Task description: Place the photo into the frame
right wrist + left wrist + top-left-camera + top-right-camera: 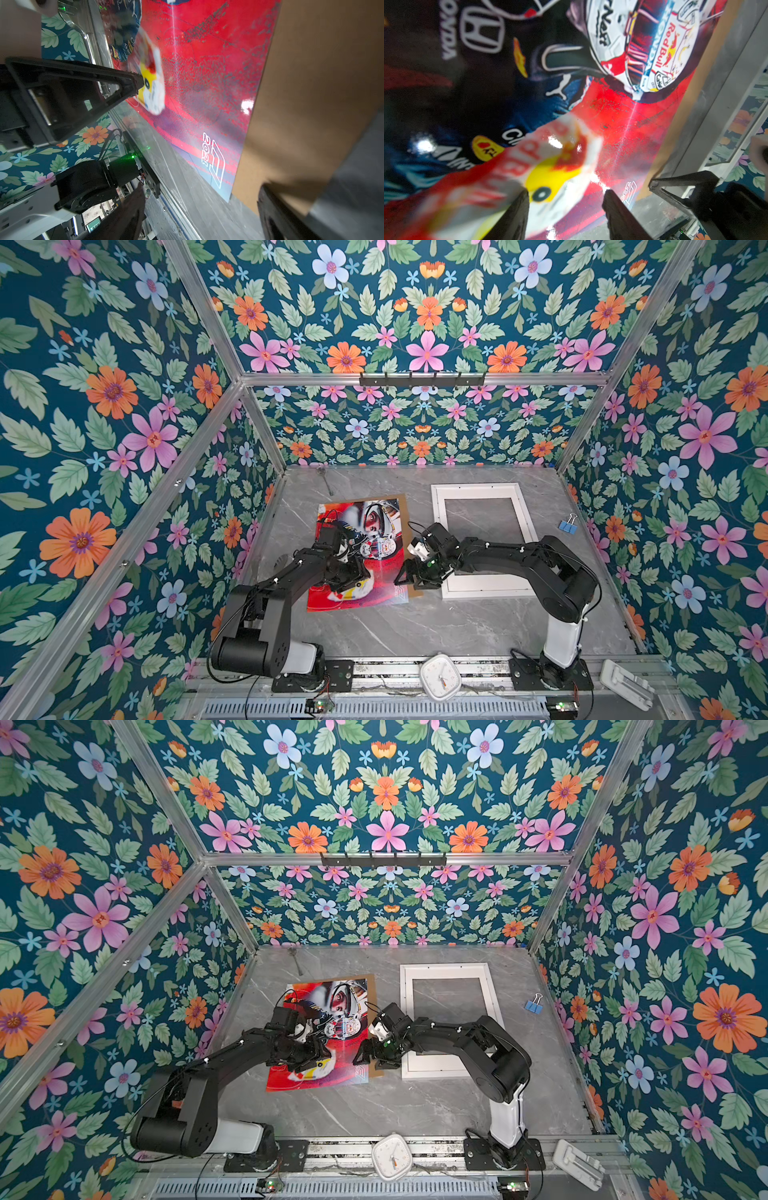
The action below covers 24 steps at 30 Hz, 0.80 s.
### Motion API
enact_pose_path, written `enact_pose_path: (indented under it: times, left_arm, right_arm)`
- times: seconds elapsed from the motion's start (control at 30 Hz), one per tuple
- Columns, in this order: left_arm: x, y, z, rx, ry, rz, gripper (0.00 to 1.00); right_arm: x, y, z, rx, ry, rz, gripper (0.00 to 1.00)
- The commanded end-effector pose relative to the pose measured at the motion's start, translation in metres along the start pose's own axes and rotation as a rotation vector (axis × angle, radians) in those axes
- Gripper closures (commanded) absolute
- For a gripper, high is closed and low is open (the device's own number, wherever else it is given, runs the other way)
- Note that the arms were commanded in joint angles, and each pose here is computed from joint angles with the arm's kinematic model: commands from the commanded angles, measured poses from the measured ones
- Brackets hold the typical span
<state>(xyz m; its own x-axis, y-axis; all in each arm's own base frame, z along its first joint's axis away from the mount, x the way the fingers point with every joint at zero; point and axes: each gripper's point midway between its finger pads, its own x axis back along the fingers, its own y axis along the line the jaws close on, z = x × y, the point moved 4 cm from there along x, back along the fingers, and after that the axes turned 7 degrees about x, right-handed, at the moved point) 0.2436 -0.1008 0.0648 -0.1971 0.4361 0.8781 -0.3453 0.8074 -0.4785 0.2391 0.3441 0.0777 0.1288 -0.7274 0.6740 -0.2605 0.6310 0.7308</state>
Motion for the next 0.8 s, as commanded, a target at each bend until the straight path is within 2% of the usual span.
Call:
enact_pose_path:
  times: [0.0,0.77]
  left_arm:
    - [-0.005,0.0181,0.0071,0.016,0.02,-0.089,0.4]
    - [-0.0118,0.0234,0.0115,0.03,0.055,-0.106,0.45]
  right_arm:
    - [-0.0027,0.0003,-0.0012,-0.007,-0.004,-0.003,0.15]
    - [-0.0124,0.0055,-0.0071,-0.02,-0.015,-0.091,0.17]
